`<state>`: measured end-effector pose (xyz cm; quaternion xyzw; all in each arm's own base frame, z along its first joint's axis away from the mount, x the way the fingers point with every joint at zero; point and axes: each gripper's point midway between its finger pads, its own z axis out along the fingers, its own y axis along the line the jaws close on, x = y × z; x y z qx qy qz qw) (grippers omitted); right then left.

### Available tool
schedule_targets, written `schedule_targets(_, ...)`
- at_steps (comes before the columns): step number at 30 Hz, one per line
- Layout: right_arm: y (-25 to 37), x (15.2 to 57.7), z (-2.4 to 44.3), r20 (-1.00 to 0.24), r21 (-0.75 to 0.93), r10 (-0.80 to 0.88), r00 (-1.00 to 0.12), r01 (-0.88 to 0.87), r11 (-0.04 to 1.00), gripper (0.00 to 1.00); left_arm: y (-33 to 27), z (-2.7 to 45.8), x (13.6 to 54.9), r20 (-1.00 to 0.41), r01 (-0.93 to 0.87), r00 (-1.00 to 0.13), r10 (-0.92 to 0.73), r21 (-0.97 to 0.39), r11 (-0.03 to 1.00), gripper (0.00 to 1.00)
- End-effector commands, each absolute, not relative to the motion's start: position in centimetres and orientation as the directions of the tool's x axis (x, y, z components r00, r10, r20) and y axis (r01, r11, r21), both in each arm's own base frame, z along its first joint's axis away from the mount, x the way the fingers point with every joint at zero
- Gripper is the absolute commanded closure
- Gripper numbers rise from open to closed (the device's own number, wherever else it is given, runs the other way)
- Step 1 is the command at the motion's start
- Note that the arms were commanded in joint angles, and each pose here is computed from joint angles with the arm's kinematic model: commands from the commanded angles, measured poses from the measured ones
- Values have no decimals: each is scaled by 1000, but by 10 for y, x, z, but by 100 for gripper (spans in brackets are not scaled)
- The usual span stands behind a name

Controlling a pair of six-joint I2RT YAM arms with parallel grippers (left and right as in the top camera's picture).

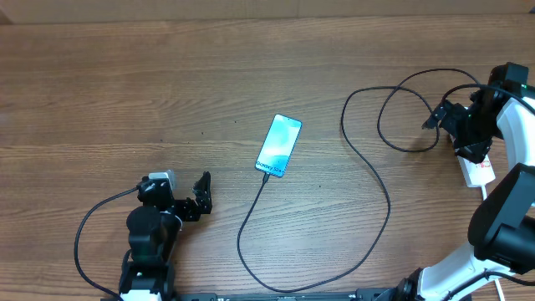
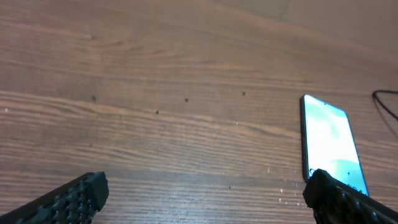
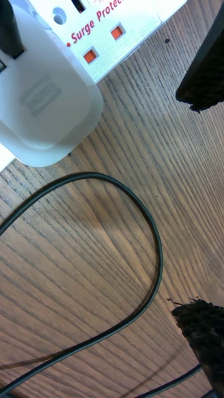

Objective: Plug charger to phone and switch on socket

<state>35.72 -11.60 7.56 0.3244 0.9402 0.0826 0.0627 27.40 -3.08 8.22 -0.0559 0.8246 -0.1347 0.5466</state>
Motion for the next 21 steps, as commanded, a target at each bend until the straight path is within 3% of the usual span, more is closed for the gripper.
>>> schedule_targets(1, -118, 360, 86, -96, 202, 617, -781, 591, 781, 0, -30, 92, 273, -908, 64, -356, -222, -261, 963, 0)
schedule_targets(15, -118, 360, 86, -96, 202, 617, -781, 591, 781, 0, -15, 99, 251, -919, -4, -327, -218, -229, 973, 0)
schedule_targets(21, -118, 360, 86, -96, 202, 617, -781, 591, 781, 0, -13, 137, 248, -971, 28, -165, -174, -181, 983, 0)
